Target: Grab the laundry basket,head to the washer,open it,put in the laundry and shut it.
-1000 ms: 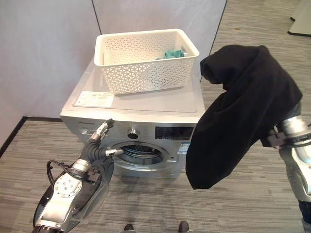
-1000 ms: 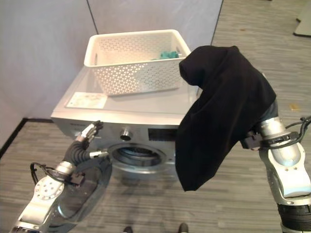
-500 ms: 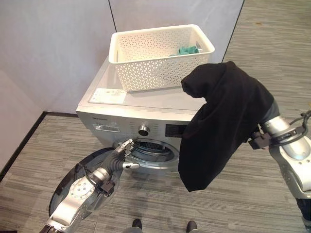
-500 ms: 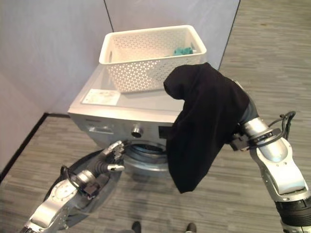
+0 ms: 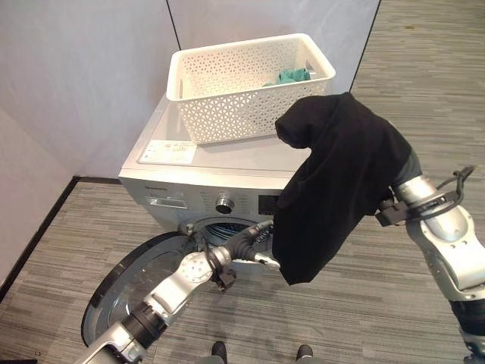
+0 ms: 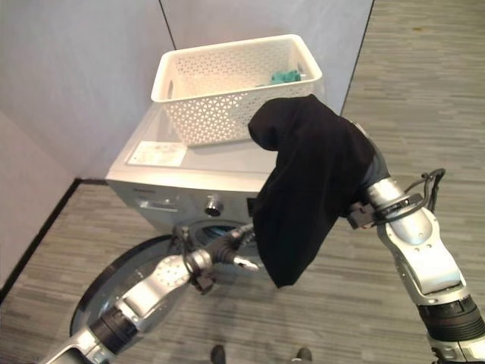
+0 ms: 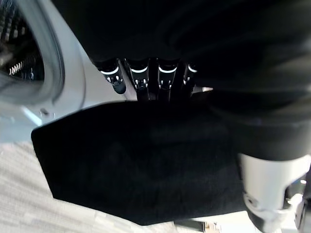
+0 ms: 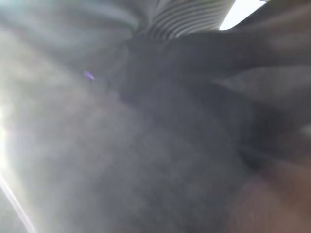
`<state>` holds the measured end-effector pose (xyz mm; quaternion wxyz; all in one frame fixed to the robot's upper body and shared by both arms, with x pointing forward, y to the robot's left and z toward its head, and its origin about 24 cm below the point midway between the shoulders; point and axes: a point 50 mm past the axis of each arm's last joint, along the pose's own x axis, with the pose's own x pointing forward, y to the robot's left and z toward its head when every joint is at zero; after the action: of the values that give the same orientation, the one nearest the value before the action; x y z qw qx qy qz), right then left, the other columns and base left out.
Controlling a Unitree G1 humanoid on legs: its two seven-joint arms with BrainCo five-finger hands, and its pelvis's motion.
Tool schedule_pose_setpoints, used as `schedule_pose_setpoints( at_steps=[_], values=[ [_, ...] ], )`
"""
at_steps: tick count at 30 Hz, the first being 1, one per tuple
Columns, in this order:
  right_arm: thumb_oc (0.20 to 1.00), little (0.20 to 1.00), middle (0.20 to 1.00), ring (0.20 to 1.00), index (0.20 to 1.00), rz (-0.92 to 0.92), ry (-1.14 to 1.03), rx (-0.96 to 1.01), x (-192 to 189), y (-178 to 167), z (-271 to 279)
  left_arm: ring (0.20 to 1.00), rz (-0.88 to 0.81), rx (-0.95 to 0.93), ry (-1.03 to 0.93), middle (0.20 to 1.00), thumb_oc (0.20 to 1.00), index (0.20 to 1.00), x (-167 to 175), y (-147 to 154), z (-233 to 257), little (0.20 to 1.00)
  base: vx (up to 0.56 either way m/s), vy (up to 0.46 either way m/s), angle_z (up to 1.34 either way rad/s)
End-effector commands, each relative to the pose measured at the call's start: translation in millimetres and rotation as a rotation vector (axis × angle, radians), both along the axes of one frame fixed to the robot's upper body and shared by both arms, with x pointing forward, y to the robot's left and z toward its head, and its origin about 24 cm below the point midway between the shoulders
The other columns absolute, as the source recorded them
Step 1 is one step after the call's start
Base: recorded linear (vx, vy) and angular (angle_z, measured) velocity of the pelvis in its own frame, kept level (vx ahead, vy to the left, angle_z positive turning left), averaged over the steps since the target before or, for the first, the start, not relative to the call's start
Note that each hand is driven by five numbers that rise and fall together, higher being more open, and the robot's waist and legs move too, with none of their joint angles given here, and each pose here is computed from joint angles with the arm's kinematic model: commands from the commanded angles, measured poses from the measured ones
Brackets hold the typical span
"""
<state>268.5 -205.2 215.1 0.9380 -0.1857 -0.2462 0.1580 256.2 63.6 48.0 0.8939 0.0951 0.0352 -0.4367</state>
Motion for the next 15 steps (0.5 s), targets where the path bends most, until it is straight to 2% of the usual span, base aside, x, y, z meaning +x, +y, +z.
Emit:
schedule_pose_setpoints(
  at_steps=[1, 5, 11, 15],
  values=[
    [0.200, 0.200, 0.200, 0.200, 0.200, 0.010, -0.209, 0.003, 1.6, 13.5, 41.7, 1.000, -0.008, -0.026, -0.091, 1.000, 1.000, 1.000, 18.3, -9.8, 23.5, 1.000, 0.00, 0.000, 0.00],
    [0.200, 0.200, 0.200, 0.200, 0.200, 0.004, -0.205, 0.017, 5.1, 14.8, 40.7, 1.000, -0.004, -0.045, -0.143, 1.000, 1.000, 1.000, 24.4, -19.0, 35.1, 1.000, -0.01, 0.000, 0.04],
    [0.200, 0.200, 0.200, 0.200, 0.200, 0.025, -0.136, 0.047, 8.4, 15.2, 28.0, 1.000, -0.070, -0.040, -0.374, 1.000, 1.000, 1.000, 28.9, -39.1, 72.0, 1.000, 0.00, -0.004, 0.10],
    [0.200, 0.200, 0.200, 0.200, 0.200, 0.061, -0.098, 0.049, 6.5, 20.6, 19.3, 1.000, -0.051, -0.053, -0.401, 1.000, 1.000, 1.000, 32.4, -43.6, 77.7, 1.000, 0.00, -0.002, 0.02]
  ],
)
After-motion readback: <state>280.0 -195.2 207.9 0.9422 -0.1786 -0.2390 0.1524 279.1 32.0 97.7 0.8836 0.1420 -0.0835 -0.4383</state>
